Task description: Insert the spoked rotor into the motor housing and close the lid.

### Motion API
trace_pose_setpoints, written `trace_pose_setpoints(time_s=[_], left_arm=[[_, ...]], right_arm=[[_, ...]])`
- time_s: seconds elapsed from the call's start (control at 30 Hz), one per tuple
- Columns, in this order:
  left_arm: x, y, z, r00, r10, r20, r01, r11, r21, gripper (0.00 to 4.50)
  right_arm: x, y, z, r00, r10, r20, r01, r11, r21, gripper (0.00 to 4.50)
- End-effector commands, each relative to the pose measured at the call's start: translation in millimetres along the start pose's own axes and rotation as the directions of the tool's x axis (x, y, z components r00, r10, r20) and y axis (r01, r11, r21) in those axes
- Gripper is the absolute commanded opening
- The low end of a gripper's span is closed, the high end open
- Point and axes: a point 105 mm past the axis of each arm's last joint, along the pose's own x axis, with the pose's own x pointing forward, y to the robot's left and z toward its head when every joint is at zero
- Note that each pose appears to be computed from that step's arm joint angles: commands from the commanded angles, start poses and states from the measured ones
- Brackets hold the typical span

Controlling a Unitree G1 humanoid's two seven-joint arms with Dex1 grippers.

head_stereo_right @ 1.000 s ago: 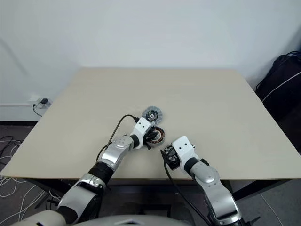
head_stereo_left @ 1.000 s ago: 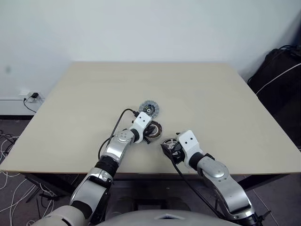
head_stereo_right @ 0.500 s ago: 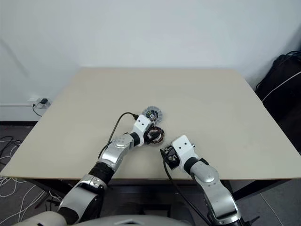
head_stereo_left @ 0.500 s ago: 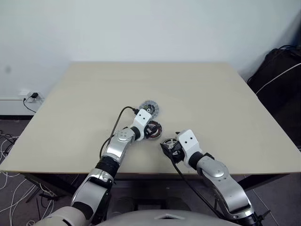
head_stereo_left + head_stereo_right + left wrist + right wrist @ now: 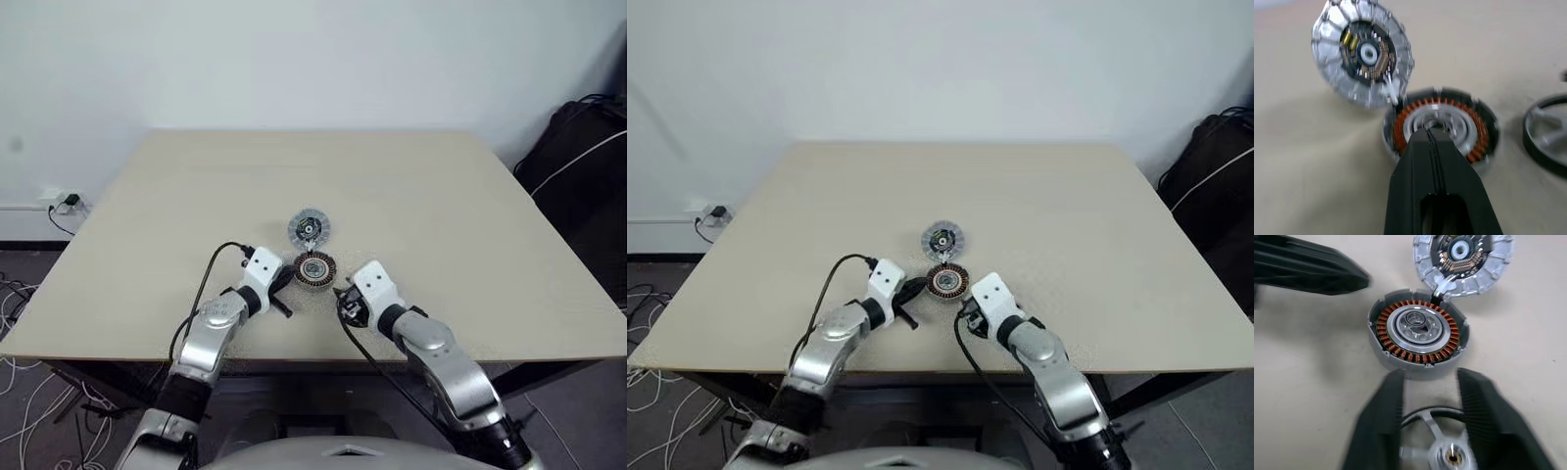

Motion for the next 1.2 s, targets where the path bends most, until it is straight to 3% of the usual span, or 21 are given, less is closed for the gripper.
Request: trace_pose_setpoints(time_s=[0.03, 0.1, 0.63, 1.2], left_arm=[[-13, -6, 9, 0.998, -0.04, 0.039, 0.037, 0.998, 0.057, 0.0], [-20, -11, 0, 0.998, -0.057, 0.005, 0.056, 0.994, 0.092, 0.0], [-39, -29, -16, 0.996, 0.079, 0.043, -0.078, 0.996, -0.035, 0.0], [-31, -34, -11, 0.994, 0.077, 0.072, -0.075, 0.996, -0.042, 0.0]], right_arm=[[14, -4, 13, 1.0, -0.006, -0.001, 0.006, 0.999, -0.031, 0.5], [22, -3, 17, 1.0, 0.007, -0.014, -0.008, 0.999, -0.047, 0.02], [79, -7, 44, 0.992, 0.071, -0.103, -0.085, 0.986, -0.144, 0.02], [93, 3, 38, 0.979, 0.124, -0.164, -0.155, 0.969, -0.191, 0.02]])
